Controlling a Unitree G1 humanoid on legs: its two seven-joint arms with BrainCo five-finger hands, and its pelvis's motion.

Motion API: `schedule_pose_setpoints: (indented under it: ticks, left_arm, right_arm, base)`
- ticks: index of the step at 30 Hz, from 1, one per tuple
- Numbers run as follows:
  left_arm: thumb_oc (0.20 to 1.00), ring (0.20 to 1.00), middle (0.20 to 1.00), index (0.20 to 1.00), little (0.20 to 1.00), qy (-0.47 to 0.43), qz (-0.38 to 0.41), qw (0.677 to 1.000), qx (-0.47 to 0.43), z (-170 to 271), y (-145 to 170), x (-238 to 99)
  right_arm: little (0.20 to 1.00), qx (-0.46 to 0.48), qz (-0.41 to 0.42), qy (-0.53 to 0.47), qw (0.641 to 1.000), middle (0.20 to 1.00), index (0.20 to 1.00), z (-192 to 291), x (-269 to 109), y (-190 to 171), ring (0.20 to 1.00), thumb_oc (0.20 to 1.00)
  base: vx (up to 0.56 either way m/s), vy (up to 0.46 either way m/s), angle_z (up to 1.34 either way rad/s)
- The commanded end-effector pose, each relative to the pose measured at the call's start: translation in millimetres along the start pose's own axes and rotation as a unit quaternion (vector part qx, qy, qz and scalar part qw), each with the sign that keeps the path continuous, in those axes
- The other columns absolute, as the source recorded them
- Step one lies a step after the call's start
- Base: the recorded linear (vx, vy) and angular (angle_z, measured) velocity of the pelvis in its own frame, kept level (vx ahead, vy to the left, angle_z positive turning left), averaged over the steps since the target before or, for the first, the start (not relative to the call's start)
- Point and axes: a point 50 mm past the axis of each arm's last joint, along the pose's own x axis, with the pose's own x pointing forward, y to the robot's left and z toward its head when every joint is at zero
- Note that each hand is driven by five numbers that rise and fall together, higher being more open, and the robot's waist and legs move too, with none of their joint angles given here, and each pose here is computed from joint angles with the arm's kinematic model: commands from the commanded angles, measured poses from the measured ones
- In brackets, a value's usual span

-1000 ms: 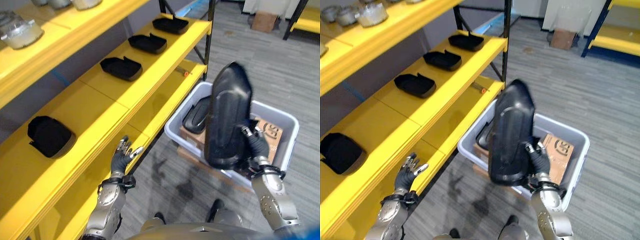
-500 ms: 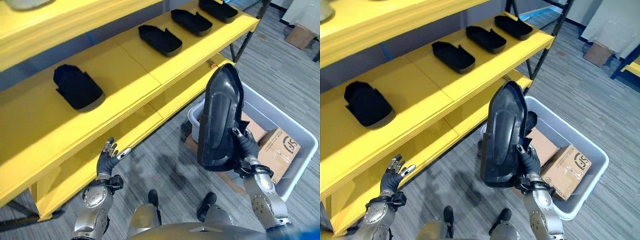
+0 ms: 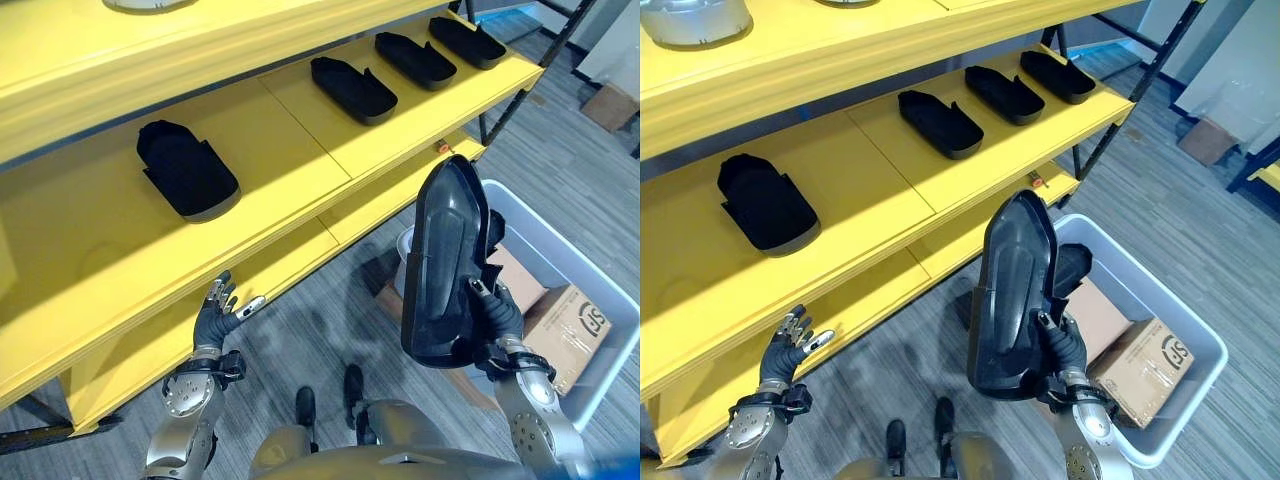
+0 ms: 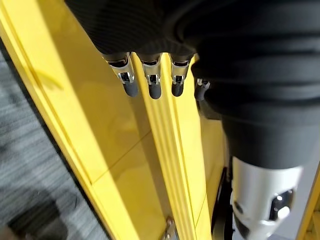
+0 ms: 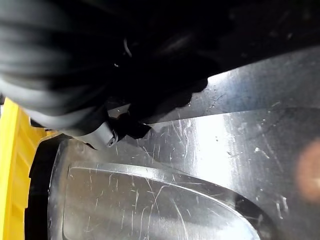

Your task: Move parts from the plastic box to the shelf.

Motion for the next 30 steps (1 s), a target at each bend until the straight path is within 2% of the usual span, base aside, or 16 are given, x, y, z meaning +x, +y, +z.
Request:
schedule_pose_setpoints:
  ticks: [1,11,21,30]
  left_arm:
    - [1.000,1.000,1.000,1.000,1.000,-0.056,-0.007,0.998,0.013,21.7,4.3,-1.3]
    - [1.000,1.000,1.000,1.000,1.000,-0.061,0.000,0.998,-0.020,25.0,-1.4,4.0]
    - [1.000,1.000,1.000,1.000,1.000,-0.057,-0.011,0.998,-0.006,24.3,2.6,2.3]
    - [1.000,1.000,1.000,1.000,1.000,-0.078,-0.001,0.997,0.008,37.0,8.9,8.2]
  right_arm:
    - [0.200,0.003,0.036,-0.091,0.995,0.200,0.200,36.2,2.0,9.0,0.200,0.200]
    - [0.200,-0.013,0.005,-0.108,0.994,0.200,0.200,46.2,3.8,-3.5,0.200,0.200]
    - [0.200,0.005,0.038,-0.116,0.992,0.200,0.200,49.1,7.6,10.7,0.200,0.200]
    - [0.200,0.004,0.127,-0.154,0.980,0.200,0.200,71.9,25.6,48.9,0.200,0.200]
  base:
    - [-0.01,-0.100,0.42]
    - [-0.04,0.069,0.64]
    - [0.08,0.180,0.36]
    - [0.02,0.080,0.28]
